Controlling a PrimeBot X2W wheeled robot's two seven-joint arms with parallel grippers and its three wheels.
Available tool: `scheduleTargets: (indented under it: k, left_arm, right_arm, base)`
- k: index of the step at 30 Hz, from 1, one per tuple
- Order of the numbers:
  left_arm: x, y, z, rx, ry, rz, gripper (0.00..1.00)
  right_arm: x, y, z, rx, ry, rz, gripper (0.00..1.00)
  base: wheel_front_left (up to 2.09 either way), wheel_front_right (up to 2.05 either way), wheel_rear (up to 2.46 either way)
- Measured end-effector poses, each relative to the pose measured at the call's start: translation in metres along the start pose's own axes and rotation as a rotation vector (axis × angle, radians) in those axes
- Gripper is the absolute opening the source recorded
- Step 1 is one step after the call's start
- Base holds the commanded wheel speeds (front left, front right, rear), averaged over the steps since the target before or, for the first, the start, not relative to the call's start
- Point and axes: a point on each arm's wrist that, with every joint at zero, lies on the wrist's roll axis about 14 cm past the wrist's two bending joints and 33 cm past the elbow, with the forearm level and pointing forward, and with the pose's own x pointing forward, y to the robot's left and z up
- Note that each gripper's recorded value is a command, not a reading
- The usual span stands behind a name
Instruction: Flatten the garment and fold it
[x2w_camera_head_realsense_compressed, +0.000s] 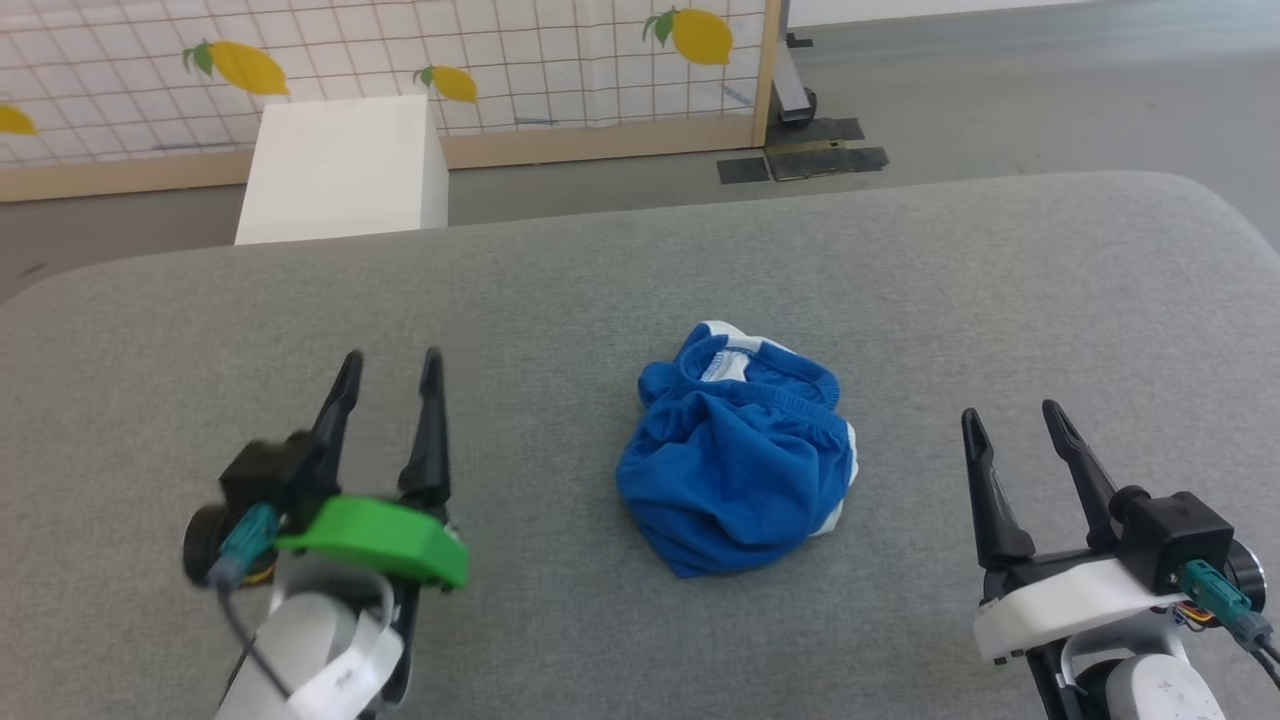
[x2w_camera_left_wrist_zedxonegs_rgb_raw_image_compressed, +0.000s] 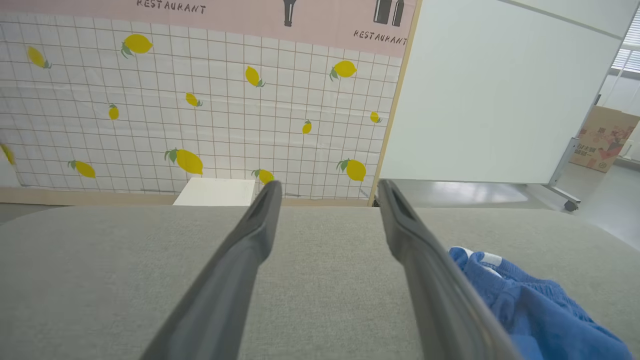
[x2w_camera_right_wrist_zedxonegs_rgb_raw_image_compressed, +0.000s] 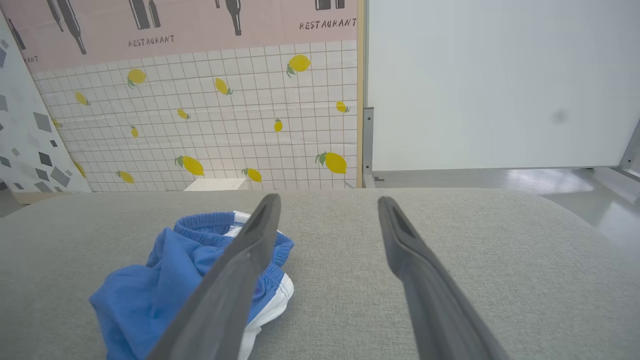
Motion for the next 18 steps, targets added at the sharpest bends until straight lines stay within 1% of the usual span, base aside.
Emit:
scheduleTargets:
  k: [4, 10, 15, 18]
  left_arm:
    - [-0.02, 0.019, -0.003, 0.01, 0.009, 0.053, 1.0]
    - [-0.044, 0.028, -0.016, 0.033, 0.051, 0.079, 1.0]
    - [-0.046, 0.025, -0.019, 0.052, 0.059, 0.062, 1.0]
    - [-0.041, 0.007, -0.025, 0.044, 0.072, -0.006, 1.0]
  right_arm:
    - [0.004, 0.004, 0.0, 0.0, 0.0, 0.013, 1.0]
    - [0.006, 0.008, -0.003, 0.002, 0.011, 0.025, 1.0]
    - [0.004, 0.009, -0.006, 0.003, 0.022, 0.026, 1.0]
    - [0.004, 0.008, -0.008, 0.003, 0.031, 0.024, 1.0]
  base:
    - [0.0, 0.0, 0.0]
    - [0.0, 0.0, 0.0]
    - [0.0, 0.0, 0.0]
    - [0.0, 0.0, 0.0]
